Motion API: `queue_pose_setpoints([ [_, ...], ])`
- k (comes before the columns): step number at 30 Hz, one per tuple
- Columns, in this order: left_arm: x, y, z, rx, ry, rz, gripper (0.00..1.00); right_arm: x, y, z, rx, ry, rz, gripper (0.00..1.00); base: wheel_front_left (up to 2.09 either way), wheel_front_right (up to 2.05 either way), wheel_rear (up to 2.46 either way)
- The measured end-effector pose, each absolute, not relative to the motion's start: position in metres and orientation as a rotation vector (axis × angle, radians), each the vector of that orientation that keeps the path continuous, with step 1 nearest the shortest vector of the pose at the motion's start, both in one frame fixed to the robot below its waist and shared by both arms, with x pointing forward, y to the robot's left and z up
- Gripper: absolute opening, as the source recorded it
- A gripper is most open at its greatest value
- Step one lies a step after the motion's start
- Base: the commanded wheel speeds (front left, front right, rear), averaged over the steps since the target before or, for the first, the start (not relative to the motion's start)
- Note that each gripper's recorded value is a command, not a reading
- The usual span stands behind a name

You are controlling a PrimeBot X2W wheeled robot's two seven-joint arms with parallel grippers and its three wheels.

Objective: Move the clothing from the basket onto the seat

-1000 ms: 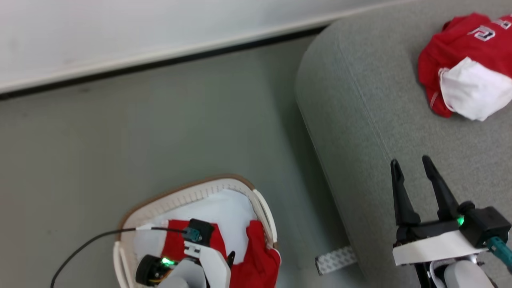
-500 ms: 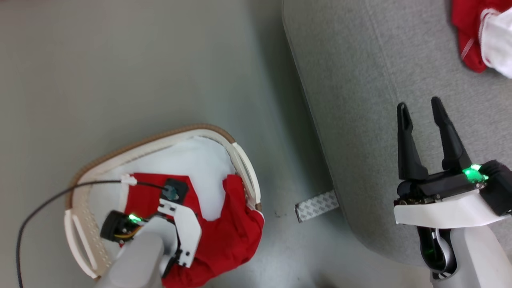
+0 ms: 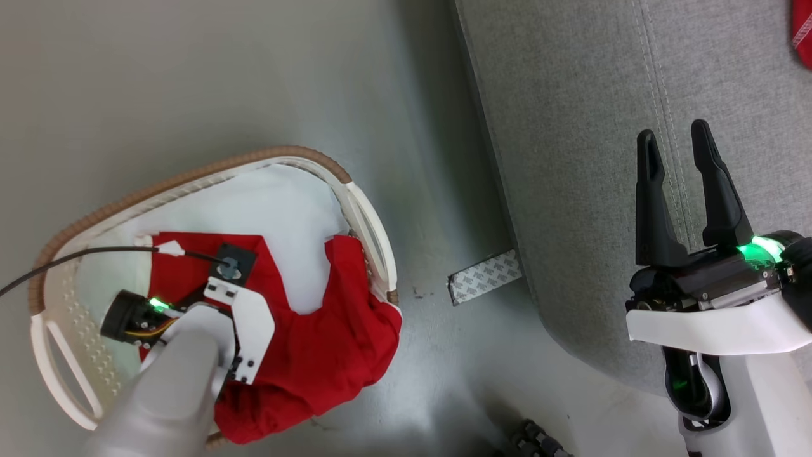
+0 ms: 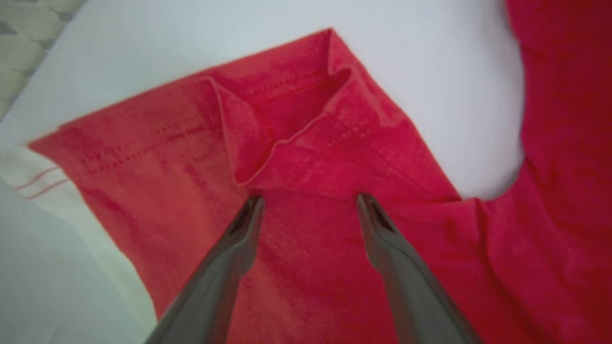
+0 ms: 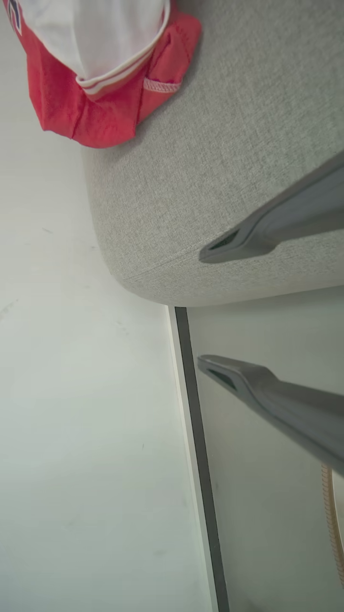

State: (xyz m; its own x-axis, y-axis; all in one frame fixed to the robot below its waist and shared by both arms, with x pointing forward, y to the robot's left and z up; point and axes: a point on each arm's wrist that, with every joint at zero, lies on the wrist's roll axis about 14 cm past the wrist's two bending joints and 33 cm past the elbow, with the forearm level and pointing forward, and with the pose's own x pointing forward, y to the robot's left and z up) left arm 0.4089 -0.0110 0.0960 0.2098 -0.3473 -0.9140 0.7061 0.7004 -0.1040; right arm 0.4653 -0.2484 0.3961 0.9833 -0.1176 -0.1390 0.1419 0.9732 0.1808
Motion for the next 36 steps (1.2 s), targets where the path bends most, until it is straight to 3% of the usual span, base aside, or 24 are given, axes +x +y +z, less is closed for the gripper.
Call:
queue_pose_setpoints([
  [12, 0.406, -0.019, 0.072, 0.389, 1.140, -0.803, 1.00, 0.468, -0.257, 0.377, 0.207, 0.158, -0.162, 1.00, 0.00, 0.00, 0.00],
  [14, 0.406, -0.019, 0.071, 0.399, 1.134, -0.814, 0.21, 0.469, -0.257, 0.376, 0.208, 0.159, -0.162, 1.00, 0.00, 0.00, 0.00],
  [15, 0.406, -0.019, 0.070, 0.402, 1.133, -0.816, 0.00, 0.469, -0.257, 0.375, 0.209, 0.159, -0.163, 1.00, 0.00, 0.00, 0.00],
  [27, 0.413, -0.015, 0.081, 0.374, 1.103, -0.791, 0.00, 0.470, -0.259, 0.385, 0.211, 0.133, -0.166, 1.00, 0.00, 0.00, 0.00],
  [36, 0.428, -0.030, 0.142, 0.212, 0.953, -0.734, 0.00, 0.463, -0.257, 0.416, 0.204, 0.072, -0.162, 1.00, 0.00, 0.00, 0.00],
])
